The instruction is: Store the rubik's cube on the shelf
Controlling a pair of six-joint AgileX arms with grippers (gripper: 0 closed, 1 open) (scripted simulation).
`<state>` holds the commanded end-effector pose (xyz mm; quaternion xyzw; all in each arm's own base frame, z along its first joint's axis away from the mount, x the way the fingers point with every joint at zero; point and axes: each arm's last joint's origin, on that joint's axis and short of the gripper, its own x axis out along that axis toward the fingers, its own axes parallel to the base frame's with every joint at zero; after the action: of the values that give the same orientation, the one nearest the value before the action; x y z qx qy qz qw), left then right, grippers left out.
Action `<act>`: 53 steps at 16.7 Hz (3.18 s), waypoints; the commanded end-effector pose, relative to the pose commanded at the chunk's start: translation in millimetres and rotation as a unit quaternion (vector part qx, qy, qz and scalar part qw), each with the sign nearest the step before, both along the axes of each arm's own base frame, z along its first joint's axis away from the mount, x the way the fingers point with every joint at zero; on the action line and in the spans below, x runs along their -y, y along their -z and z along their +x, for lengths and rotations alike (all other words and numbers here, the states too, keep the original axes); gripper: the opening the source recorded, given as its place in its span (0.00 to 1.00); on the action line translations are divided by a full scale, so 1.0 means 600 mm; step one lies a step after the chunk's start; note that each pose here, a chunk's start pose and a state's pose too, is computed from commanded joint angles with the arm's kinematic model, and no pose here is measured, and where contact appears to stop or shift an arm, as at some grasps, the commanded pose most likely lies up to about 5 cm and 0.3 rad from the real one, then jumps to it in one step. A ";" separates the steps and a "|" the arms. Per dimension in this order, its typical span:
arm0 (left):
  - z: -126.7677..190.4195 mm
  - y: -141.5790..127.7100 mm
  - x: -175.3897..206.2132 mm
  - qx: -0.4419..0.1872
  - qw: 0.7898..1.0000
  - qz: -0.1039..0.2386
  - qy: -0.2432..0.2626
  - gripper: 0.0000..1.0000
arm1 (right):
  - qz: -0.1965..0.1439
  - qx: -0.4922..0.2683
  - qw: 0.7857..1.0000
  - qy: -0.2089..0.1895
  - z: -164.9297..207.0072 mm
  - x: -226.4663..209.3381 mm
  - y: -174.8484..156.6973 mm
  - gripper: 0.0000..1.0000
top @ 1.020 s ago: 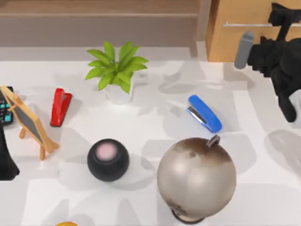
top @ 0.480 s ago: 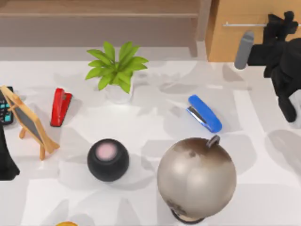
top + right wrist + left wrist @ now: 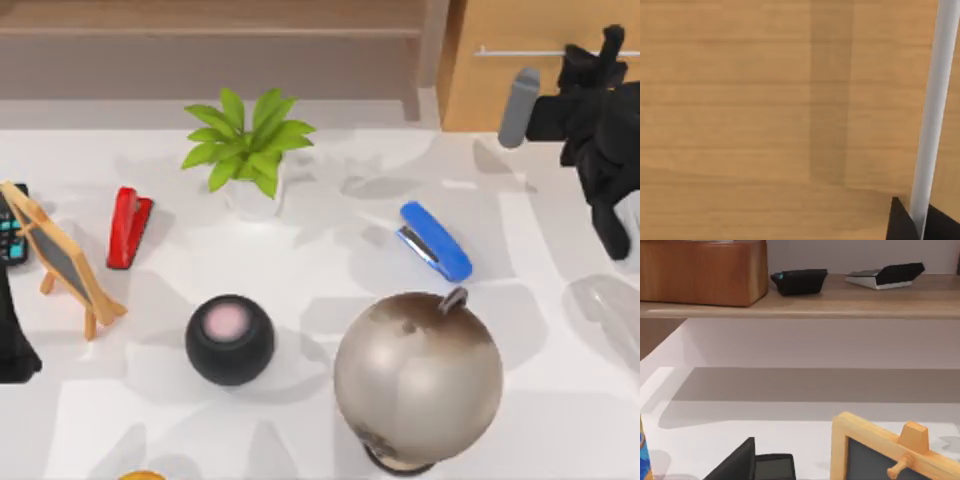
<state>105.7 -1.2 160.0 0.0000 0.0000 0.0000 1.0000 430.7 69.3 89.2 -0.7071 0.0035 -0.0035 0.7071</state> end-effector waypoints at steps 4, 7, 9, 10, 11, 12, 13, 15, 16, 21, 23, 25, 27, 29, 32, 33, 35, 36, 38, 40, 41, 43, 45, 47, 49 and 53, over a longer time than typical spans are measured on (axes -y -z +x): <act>0.000 0.000 0.000 0.000 1.000 0.000 0.000 1.00 | 0.001 -0.003 1.000 -0.001 -0.001 -0.002 0.002 0.00; 0.000 0.000 0.000 0.000 1.000 0.000 0.000 1.00 | 0.005 0.012 1.000 -0.002 -0.014 -0.006 -0.011 0.00; 0.000 0.000 0.000 0.000 1.000 0.000 0.000 1.00 | 0.004 0.007 1.000 -0.002 -0.040 -0.005 -0.006 0.00; 0.000 0.000 0.000 0.000 1.000 0.000 0.000 1.00 | 0.001 -0.005 1.000 -0.001 -0.058 -0.003 0.003 0.00; 0.000 0.000 0.000 0.000 1.000 0.000 0.000 1.00 | -0.001 -0.012 1.000 0.000 -0.075 -0.001 0.009 0.00; 0.000 0.000 0.000 0.000 1.000 0.000 0.000 1.00 | -0.001 -0.012 1.000 0.000 -0.088 0.000 0.009 0.00; 0.000 0.000 0.000 0.000 1.000 0.000 0.000 1.00 | 0.000 -0.007 1.000 0.001 -0.098 0.000 0.006 0.00; 0.000 0.000 0.000 0.000 1.000 0.000 0.000 1.00 | 0.001 -0.003 1.000 -0.001 -0.106 -0.003 0.002 0.00; 0.000 0.000 0.000 0.000 1.000 0.000 0.000 1.00 | 0.001 -0.003 1.000 -0.001 -0.106 -0.003 0.002 0.00; 0.000 0.000 0.000 0.000 1.000 0.000 0.000 1.00 | 0.005 0.001 1.000 0.003 -0.120 0.000 0.000 0.00; 0.000 0.000 0.000 0.000 1.000 0.000 0.000 1.00 | 0.005 -0.004 1.000 0.005 -0.150 0.001 0.003 0.00; 0.000 0.000 0.000 0.000 1.000 0.000 0.000 1.00 | 0.003 -0.008 1.000 0.003 -0.185 0.001 0.006 0.00; 0.000 0.000 0.000 0.000 1.000 0.000 0.000 1.00 | 0.002 -0.005 1.000 0.002 -0.206 0.000 0.004 0.00; 0.000 0.000 0.000 0.000 1.000 0.000 0.000 1.00 | 0.001 -0.004 1.000 0.001 -0.210 -0.001 0.004 0.00; 0.000 0.000 0.000 0.000 1.000 0.000 0.000 1.00 | 0.001 -0.004 1.000 0.003 -0.209 0.001 0.003 0.00; 0.000 0.000 0.000 0.000 1.000 0.000 0.000 1.00 | 0.003 0.000 1.000 0.002 -0.214 -0.002 0.001 0.00; 0.000 0.000 0.000 0.000 1.000 0.000 0.000 1.00 | 0.004 0.009 1.000 0.002 -0.233 -0.004 -0.001 0.00; 0.000 0.000 0.000 0.000 1.000 0.000 0.000 1.00 | 0.004 0.006 1.000 0.003 -0.246 -0.003 0.000 0.00; 0.000 0.000 0.000 0.000 1.000 0.000 0.000 1.00 | -0.002 -0.012 1.000 0.005 -0.281 0.002 0.009 0.00; 0.000 0.000 0.000 0.000 1.000 0.000 0.000 1.00 | -0.002 -0.009 1.000 0.006 -0.305 0.004 0.007 0.00; 0.000 0.000 0.000 0.000 1.000 0.000 0.000 1.00 | 0.000 -0.006 1.000 0.004 -0.311 0.002 0.005 0.00; 0.000 0.000 0.000 0.000 1.000 0.000 0.000 1.00 | 0.001 -0.005 1.000 0.003 -0.313 0.001 0.004 0.00; 0.000 0.000 0.000 0.000 1.000 0.000 0.000 1.00 | 0.001 -0.005 1.000 0.003 -0.313 0.001 0.004 0.00; 0.000 0.000 0.000 0.000 1.000 0.000 0.000 1.00 | 0.001 -0.005 1.000 0.003 -0.313 0.001 0.004 0.15; 0.000 0.000 0.000 0.000 1.000 0.000 0.000 1.00 | 0.001 -0.005 1.000 0.003 -0.313 0.001 0.004 0.30; 0.000 0.000 0.000 0.000 1.000 0.000 0.000 1.00 | 0.001 -0.005 1.000 0.003 -0.313 0.001 0.004 0.60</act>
<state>105.7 -1.2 160.0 0.0000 0.0000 0.0000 1.0000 242.9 68.8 86.6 -0.7066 0.0094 -0.0024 0.7075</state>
